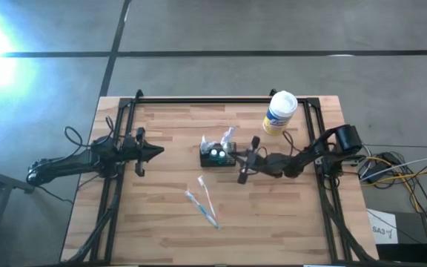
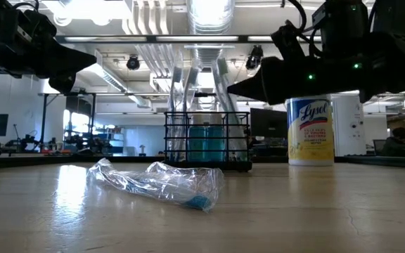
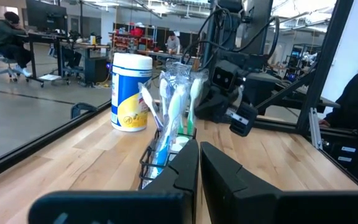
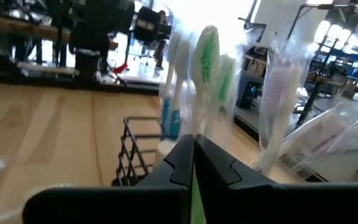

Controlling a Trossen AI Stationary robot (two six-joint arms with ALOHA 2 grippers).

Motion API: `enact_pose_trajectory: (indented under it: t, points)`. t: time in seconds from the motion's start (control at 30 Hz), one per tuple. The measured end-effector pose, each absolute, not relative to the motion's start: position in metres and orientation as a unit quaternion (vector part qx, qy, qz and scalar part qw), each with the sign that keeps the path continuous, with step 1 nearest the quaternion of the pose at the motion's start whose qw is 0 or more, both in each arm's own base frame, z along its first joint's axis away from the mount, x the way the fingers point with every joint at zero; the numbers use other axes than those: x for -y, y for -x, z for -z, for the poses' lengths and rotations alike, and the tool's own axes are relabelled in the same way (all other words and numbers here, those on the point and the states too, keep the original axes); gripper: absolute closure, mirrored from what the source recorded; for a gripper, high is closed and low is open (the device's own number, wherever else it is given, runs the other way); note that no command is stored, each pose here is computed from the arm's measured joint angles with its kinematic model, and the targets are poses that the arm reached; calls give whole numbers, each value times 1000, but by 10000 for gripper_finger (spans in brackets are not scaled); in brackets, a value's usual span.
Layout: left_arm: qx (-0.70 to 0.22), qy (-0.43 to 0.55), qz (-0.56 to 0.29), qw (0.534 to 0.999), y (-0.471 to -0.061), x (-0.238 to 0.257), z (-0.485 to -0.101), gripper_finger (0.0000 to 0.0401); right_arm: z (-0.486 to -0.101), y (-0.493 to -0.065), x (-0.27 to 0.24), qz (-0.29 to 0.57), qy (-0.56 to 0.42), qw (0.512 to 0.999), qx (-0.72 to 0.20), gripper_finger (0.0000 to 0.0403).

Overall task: Pick & Place toothbrushing station
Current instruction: Put the green toothbrush into the black wire organizer, then put the blue toothbrush into the black wire organizer

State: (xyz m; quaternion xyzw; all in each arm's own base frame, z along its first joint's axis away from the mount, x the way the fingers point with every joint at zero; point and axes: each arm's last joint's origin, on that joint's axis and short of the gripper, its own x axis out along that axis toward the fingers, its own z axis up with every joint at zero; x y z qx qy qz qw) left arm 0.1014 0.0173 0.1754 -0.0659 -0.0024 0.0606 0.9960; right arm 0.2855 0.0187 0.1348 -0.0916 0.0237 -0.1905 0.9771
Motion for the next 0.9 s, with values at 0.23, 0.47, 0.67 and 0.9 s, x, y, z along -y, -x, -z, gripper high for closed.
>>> enact_pose_trajectory:
  t: [0.23, 0.47, 0.67, 0.9]
  points:
    - [2, 66, -61, 996, -101, -17, -175, 380, -144, -280, -19, 186, 66, 978, -61, 344]
    - [2, 66, -61, 996, -101, -17, -175, 380, -165, -272, -18, 200, 49, 976, -66, 295]
    - [2, 66, -61, 996, -101, -17, -175, 380, -188, -265, -24, 188, 35, 981, -32, 284]
    - [2, 66, -61, 996, -101, -17, -175, 380, -203, -275, -43, 152, 51, 984, -73, 295]
